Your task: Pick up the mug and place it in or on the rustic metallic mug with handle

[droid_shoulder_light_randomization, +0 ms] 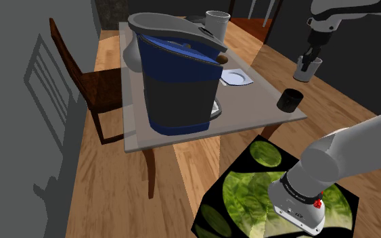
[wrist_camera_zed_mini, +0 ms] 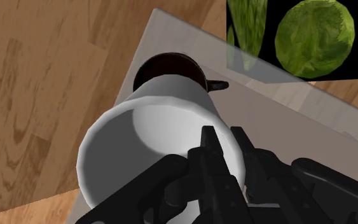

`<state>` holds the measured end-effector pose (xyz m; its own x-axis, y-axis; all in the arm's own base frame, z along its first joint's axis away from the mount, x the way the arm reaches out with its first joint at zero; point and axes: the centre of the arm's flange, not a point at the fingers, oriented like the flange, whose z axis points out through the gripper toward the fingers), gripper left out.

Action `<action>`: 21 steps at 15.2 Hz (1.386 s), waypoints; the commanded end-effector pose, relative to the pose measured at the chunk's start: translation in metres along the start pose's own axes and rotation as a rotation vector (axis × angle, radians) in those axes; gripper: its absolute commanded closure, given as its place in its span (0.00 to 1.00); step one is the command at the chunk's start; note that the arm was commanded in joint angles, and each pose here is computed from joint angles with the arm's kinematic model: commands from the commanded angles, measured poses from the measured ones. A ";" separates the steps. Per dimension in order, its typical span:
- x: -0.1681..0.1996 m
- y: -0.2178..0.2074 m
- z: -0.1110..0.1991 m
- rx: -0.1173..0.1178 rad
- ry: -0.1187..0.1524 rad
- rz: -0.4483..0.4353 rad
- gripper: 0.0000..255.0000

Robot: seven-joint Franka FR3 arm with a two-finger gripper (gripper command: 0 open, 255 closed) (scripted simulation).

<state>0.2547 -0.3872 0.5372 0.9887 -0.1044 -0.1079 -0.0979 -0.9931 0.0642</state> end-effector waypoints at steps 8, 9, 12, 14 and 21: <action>0.000 0.000 0.045 0.000 0.000 -0.001 1.00; 0.001 0.000 0.050 0.000 0.000 -0.001 1.00; 0.003 -0.001 0.066 0.000 0.000 -0.001 1.00; 0.004 -0.002 0.076 0.000 0.000 -0.001 1.00; 0.005 -0.003 0.089 0.000 0.000 -0.001 1.00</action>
<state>0.2504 -0.3898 0.4505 0.9893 -0.1025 -0.1039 -0.0959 -0.9931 0.0671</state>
